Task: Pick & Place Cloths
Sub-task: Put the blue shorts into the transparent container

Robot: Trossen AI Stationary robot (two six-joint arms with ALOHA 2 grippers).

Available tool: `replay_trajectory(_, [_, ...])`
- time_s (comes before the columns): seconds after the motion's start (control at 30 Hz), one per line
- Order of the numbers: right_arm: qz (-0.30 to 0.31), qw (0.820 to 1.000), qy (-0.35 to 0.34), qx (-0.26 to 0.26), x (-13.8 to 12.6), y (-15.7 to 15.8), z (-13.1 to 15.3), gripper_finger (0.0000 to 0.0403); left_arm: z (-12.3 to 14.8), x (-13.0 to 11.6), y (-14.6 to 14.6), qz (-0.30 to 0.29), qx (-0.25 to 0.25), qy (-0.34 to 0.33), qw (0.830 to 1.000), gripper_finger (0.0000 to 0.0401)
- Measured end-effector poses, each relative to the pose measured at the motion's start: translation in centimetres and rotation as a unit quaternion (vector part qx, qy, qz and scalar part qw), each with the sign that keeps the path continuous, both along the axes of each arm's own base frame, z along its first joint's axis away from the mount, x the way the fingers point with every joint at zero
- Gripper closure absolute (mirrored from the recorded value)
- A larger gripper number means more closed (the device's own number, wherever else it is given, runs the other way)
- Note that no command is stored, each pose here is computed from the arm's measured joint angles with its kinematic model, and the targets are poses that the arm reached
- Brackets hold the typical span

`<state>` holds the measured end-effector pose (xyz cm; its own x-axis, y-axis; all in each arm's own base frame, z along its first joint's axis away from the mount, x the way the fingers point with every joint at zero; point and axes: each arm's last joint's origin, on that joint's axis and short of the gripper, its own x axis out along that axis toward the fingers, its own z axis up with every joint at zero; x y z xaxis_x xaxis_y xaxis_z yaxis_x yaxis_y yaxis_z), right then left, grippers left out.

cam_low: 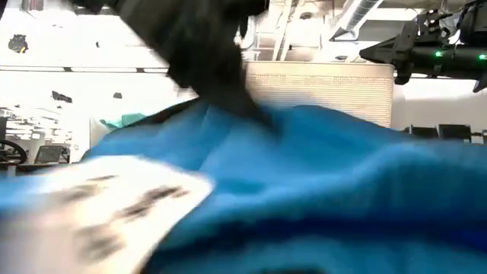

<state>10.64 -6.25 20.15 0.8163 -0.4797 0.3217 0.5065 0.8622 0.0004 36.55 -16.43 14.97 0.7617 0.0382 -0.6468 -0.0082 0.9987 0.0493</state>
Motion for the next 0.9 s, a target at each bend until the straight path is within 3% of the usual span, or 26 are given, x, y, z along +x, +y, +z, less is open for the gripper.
replay_trajectory(0.13, [0.0, 1.0, 0.0, 0.0, 0.0, 0.0, 0.0, 0.0365, 7.0, -0.8, 1.8, 0.049, -0.013, -0.1, 0.994, 0.0396])
replay_trajectory(0.23, [0.0, 1.0, 0.0, 0.0, 0.0, 0.0, 0.0, 0.0365, 12.6, -2.6, 4.0, 0.108, -0.008, -0.177, 0.978, 0.0395])
replay_trajectory(0.4, [0.0, 1.0, 0.0, 0.0, 0.0, 0.0, 0.0, 0.0365, 20.7, -7.4, 8.1, 0.184, 0.071, -0.274, 0.941, 0.0396])
replay_trajectory(0.53, [0.0, 1.0, 0.0, 0.0, 0.0, 0.0, 0.0, 0.0365, 25.4, -12.1, 11.4, 0.267, 0.138, -0.316, 0.9, 0.0396])
replay_trajectory(0.7, [0.0, 1.0, 0.0, 0.0, 0.0, 0.0, 0.0, 0.0365, 28.0, -17.8, 15.2, 0.385, 0.222, -0.305, 0.842, 0.0395])
replay_trajectory(0.9, [0.0, 1.0, 0.0, 0.0, 0.0, 0.0, 0.0, 0.0365, 27.1, -22.7, 18.9, 0.496, 0.246, -0.294, 0.779, 0.0397])
